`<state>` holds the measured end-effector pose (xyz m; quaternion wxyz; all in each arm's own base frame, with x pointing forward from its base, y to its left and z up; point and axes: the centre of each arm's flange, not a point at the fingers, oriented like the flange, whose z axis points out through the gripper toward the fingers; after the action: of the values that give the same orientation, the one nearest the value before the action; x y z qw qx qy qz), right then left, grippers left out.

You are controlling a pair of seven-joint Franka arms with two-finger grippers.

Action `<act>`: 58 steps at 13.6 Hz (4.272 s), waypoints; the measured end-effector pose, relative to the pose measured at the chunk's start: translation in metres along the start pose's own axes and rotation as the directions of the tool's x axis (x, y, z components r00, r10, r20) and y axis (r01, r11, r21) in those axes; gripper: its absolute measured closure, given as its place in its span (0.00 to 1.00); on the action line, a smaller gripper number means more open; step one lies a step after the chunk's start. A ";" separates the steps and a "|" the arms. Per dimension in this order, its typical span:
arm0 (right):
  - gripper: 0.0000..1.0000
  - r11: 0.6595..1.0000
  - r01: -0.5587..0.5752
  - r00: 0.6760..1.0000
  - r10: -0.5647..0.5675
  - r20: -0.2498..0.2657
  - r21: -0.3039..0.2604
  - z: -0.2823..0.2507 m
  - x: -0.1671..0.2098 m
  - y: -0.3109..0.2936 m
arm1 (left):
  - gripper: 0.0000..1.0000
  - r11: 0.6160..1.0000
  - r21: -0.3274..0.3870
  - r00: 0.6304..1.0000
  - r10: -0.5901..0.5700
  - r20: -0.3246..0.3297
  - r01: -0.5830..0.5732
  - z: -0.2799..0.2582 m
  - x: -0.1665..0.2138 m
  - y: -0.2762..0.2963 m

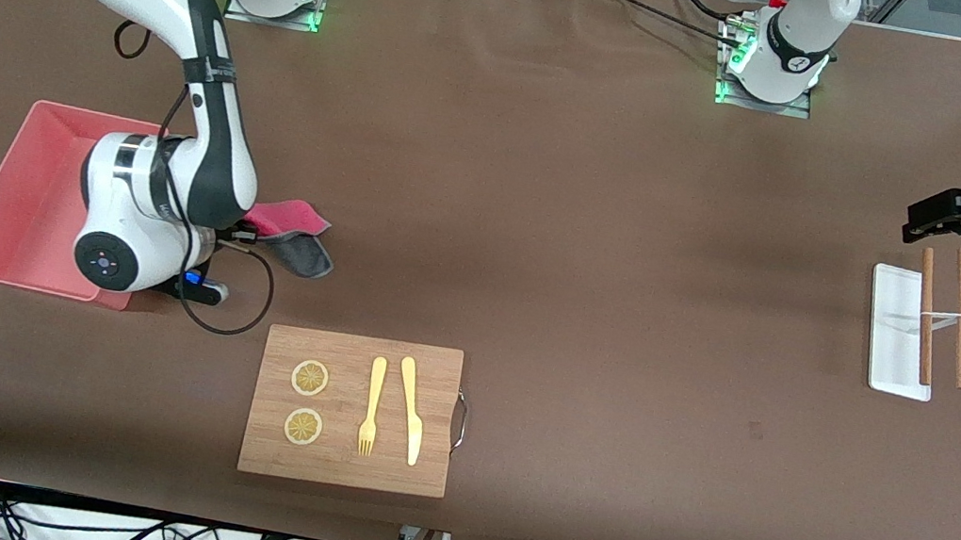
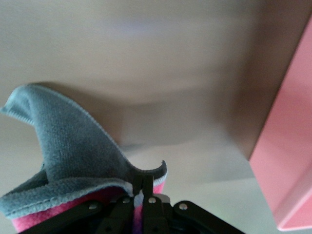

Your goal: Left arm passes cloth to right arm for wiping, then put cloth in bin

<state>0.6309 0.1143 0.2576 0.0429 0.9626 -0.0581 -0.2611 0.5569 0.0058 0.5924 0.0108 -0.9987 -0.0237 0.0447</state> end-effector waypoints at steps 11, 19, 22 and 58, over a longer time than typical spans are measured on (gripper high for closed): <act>0.98 0.994 0.102 0.994 -0.104 -0.037 -0.043 -0.113 -0.060 0.185 | 0.00 0.998 -0.005 0.998 0.055 0.012 -0.055 0.011 0.008 -0.022; 0.98 0.977 0.186 0.982 -0.189 -0.017 -0.109 -0.076 -0.032 0.290 | 0.00 0.998 -0.004 0.998 0.058 0.010 -0.058 0.010 0.008 -0.022; 0.98 0.967 0.218 0.975 -0.222 -0.017 -0.134 -0.056 -0.014 0.302 | 0.00 0.998 -0.004 0.998 0.058 0.010 -0.058 0.010 0.008 -0.022; 0.00 0.987 0.157 0.904 -0.136 -0.404 0.019 -0.250 -0.234 0.142 | 0.00 0.998 -0.004 0.998 0.058 0.009 -0.058 0.010 0.008 -0.022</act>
<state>0.5451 0.0181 0.6054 0.0094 0.9981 0.0178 -0.0588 0.5631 0.0281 0.5827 0.0073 -0.9987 0.0050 0.0497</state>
